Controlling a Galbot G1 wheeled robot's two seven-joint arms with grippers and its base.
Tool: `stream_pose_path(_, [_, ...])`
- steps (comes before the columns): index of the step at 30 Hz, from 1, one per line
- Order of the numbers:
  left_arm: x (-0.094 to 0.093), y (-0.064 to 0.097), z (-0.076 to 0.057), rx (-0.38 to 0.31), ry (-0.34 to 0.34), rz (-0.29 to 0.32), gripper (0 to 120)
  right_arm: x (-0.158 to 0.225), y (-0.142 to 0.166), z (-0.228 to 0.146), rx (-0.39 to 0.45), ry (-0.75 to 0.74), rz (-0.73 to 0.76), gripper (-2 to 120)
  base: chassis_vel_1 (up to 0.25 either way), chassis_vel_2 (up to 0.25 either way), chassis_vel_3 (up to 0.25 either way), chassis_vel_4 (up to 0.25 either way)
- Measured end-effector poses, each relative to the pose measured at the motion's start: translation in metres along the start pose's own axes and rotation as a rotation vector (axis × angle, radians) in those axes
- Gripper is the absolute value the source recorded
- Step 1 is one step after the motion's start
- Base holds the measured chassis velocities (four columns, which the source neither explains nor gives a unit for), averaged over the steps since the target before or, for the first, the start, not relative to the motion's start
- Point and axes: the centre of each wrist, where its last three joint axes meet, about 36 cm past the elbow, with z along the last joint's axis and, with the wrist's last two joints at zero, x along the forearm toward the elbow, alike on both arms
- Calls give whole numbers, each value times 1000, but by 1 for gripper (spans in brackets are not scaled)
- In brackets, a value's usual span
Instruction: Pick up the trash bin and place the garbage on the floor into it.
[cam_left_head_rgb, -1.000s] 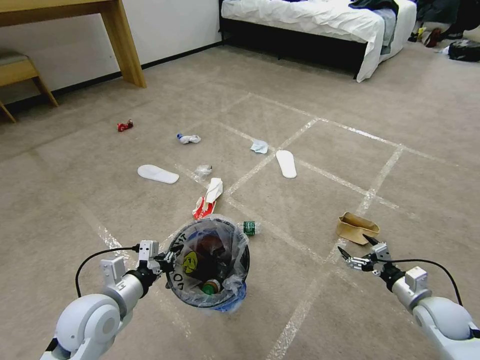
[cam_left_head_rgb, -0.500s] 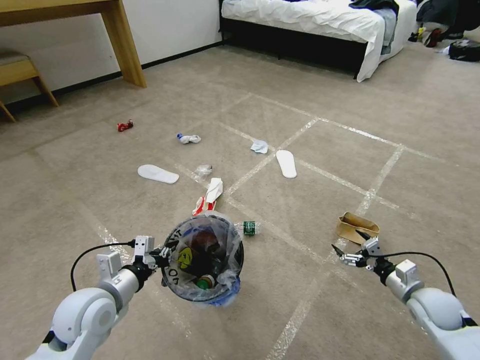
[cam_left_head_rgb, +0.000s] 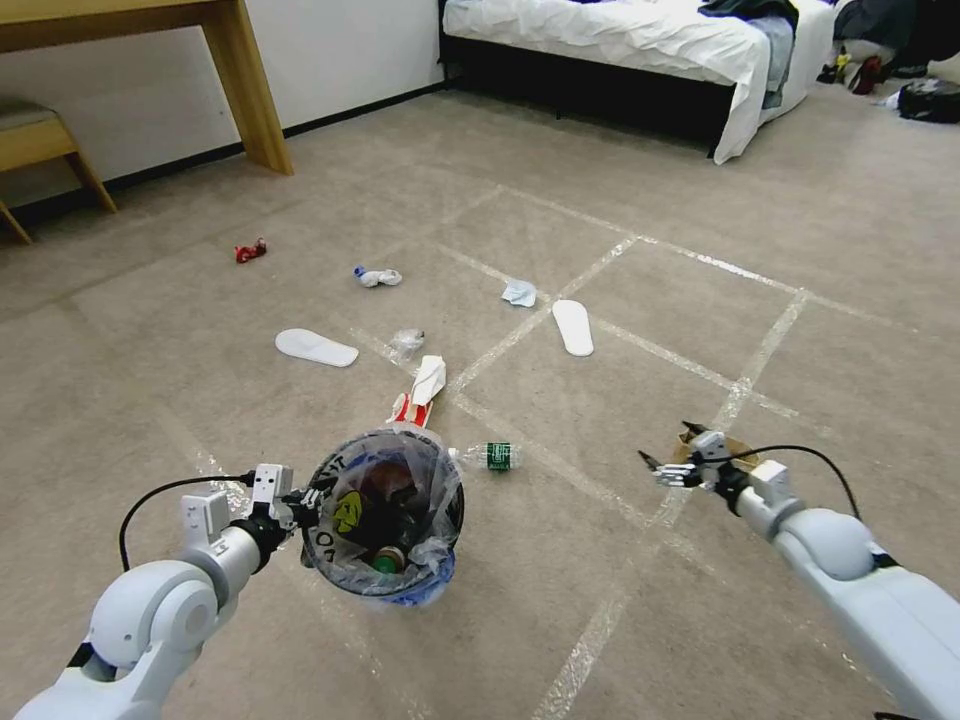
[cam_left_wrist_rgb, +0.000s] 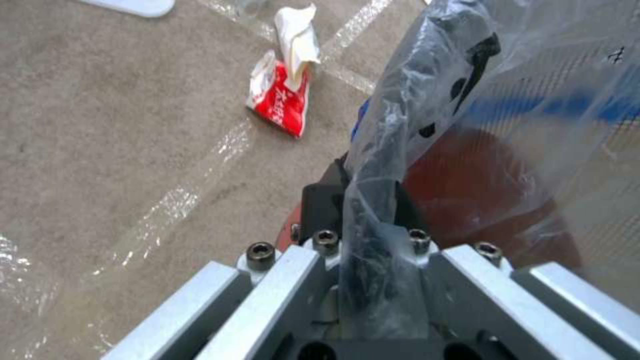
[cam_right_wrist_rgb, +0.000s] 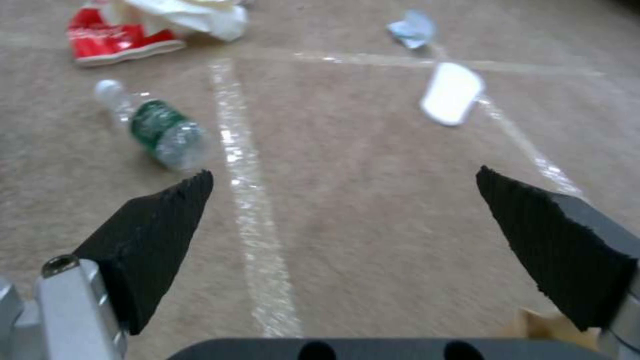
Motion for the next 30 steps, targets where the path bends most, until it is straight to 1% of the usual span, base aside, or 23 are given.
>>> stream_pose_path(1, [1,1,-1,2,-4,-3,1,-14,7,-3,10,2,-30,100,0,0,0,0])
stream_pose_path(2, [1,1,-1,2,-4,-3,1,-14,7,-3,10,2,-30,100,0,0,0,0])
stream_pose_path(4, [2,3,-2,7,-9,-8,1,-48,13,-20,37,-13,-75,100,0,0,0,0])
stream_pose_path(5, [2,3,-2,7,-9,-8,1,-48,13,-20,37,-13,-75,100,0,0,0,0])
stream_pose_path(7, [3,4,-2,14,-14,-14,1,-86,17,-35,63,-13,-119,100,0,0,0,0])
stream_pose_path(8, [3,4,-2,14,-14,-14,1,-86,17,-35,63,-13,-119,100,0,0,0,0])
stream_pose_path(9, [4,5,-1,16,-15,-18,1,-103,17,-41,80,0,-144,100,0,0,0,0])
stream_pose_path(10, [4,5,-1,16,-15,-18,1,-103,17,-41,80,0,-144,100,0,0,0,0])
stream_pose_path(11, [5,5,-1,18,-16,-20,1,-117,16,-44,100,18,-170,100,0,0,0,0])
stream_pose_path(12, [5,5,-1,18,-17,-20,1,-124,17,-46,108,27,-184,100,0,0,0,0])
stream_pose_path(15, [5,6,-1,19,-17,-21,1,-131,16,-49,117,36,-198,100,0,0,0,0])
stream_pose_path(17, [5,6,-1,22,-20,-24,1,-149,12,-61,150,58,-238,100,0,0,0,0])
stream_pose_path(18, [5,6,-1,22,-20,-24,1,-149,12,-61,150,58,-238,100,0,0,0,0])
stream_pose_path(19, [5,7,-1,26,-25,-24,1,-169,8,-79,201,67,-288,100,0,0,0,0])
stream_pose_path(20, [5,7,-1,27,-25,-23,1,-178,7,-88,223,68,-308,100,0,0,0,0])
stream_pose_path(21, [5,7,-1,27,-25,-23,1,-178,7,-88,223,68,-308,100,0,0,0,0])
stream_pose_path(23, [4,7,0,28,-26,-23,1,-194,7,-103,256,75,-347,100,0,0,0,0])
stream_pose_path(24, [4,7,0,28,-26,-23,1,-194,7,-103,256,75,-347,100,0,0,0,0])
stream_pose_path(25, [4,7,1,29,-30,-21,1,-222,24,-126,303,91,-427,100,0,0,0,0])
stream_pose_path(26, [4,6,1,28,-31,-19,1,-234,33,-137,319,95,-459,100,0,0,0,0])
stream_pose_path(27, [4,6,1,28,-31,-19,1,-234,33,-137,319,95,-459,100,0,0,0,0])
stream_pose_path(29, [4,6,2,28,-35,-21,1,-257,44,-160,362,131,-525,100,0,0,0,0])
stream_pose_path(30, [4,6,2,28,-35,-21,1,-257,44,-160,362,131,-525,100,0,0,0,0])
